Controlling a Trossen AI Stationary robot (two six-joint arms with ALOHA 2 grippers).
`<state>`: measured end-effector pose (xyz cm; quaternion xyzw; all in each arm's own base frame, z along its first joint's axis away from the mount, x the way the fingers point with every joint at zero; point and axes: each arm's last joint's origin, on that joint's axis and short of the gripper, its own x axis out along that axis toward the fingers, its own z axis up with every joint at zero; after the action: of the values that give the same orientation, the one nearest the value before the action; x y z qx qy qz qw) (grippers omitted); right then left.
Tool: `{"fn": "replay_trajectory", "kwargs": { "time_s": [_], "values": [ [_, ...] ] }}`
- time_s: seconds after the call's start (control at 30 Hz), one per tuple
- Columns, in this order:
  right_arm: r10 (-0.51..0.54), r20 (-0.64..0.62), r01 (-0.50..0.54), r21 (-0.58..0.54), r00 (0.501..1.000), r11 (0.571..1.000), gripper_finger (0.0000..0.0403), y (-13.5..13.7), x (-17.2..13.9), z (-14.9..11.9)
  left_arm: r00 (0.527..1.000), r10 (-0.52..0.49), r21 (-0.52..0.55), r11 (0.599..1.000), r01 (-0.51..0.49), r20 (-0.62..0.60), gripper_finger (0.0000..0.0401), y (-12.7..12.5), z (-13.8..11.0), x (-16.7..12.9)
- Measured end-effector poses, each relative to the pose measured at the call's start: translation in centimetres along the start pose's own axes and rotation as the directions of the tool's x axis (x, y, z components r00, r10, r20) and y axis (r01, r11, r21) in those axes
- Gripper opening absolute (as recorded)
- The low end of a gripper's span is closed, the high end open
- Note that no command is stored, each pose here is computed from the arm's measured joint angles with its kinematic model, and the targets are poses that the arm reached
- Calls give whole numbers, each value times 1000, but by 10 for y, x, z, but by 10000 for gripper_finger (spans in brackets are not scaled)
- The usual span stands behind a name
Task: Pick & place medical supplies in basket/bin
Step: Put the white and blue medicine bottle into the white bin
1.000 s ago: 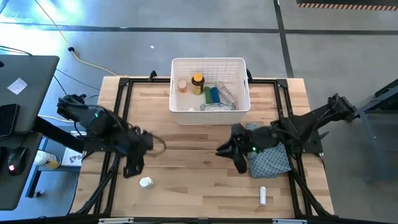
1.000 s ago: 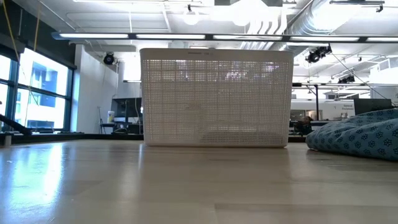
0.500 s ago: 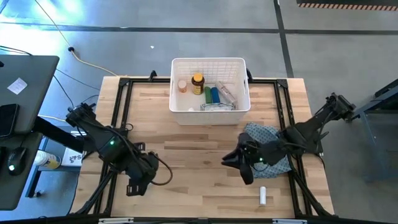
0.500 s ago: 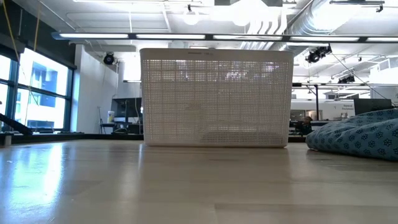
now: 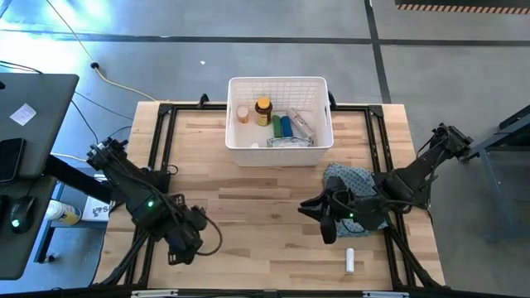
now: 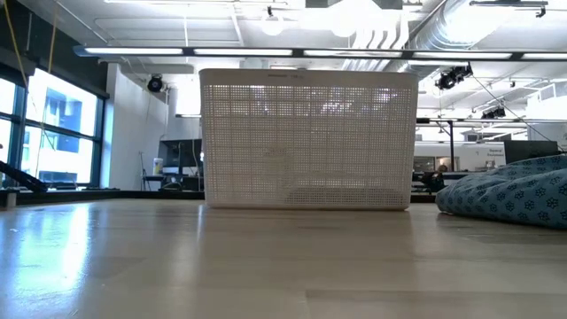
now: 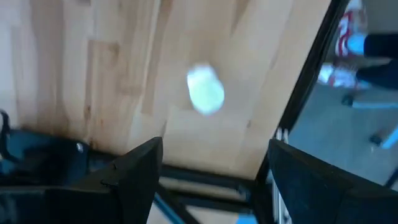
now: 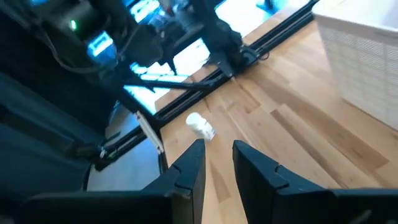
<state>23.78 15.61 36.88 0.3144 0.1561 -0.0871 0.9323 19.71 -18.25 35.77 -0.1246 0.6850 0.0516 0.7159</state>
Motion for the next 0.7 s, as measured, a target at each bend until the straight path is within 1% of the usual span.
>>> {"fn": "replay_trajectory", "kwargs": {
  "time_s": [0.07,0.13,0.2,0.3,0.4,0.47,0.53,0.6,0.7],
  "values": [
    [-17,22,17,4,1000,1000,74,1,-2,-2,1000,6,2,1000,-6,-27,318,0,-3,5],
    [-26,28,26,-1,999,1000,74,1,-4,-4,999,20,2,1000,-20,-28,312,-2,-7,9],
    [-30,26,30,17,999,999,74,2,-5,-6,999,31,-8,999,-31,19,306,-5,-12,8],
    [-31,19,30,67,999,997,74,2,-6,-7,996,19,-17,1000,-18,85,298,-14,-24,7],
    [-29,18,27,87,999,996,74,2,-6,-7,993,25,-4,1000,-24,118,295,-22,-39,7],
    [-27,16,26,94,999,995,74,2,-6,-7,990,3,-12,1000,-1,141,294,-26,-45,10],
    [-24,14,23,119,1000,993,74,2,-6,-7,988,-21,-20,1000,24,151,294,-32,-48,20],
    [-17,12,15,146,1000,989,74,3,-6,-7,989,-20,-15,1000,22,145,294,-35,-54,33],
    [-8,6,7,159,1000,987,74,5,-5,-9,997,-19,-36,999,21,70,294,-33,-61,56]
  ]
}}
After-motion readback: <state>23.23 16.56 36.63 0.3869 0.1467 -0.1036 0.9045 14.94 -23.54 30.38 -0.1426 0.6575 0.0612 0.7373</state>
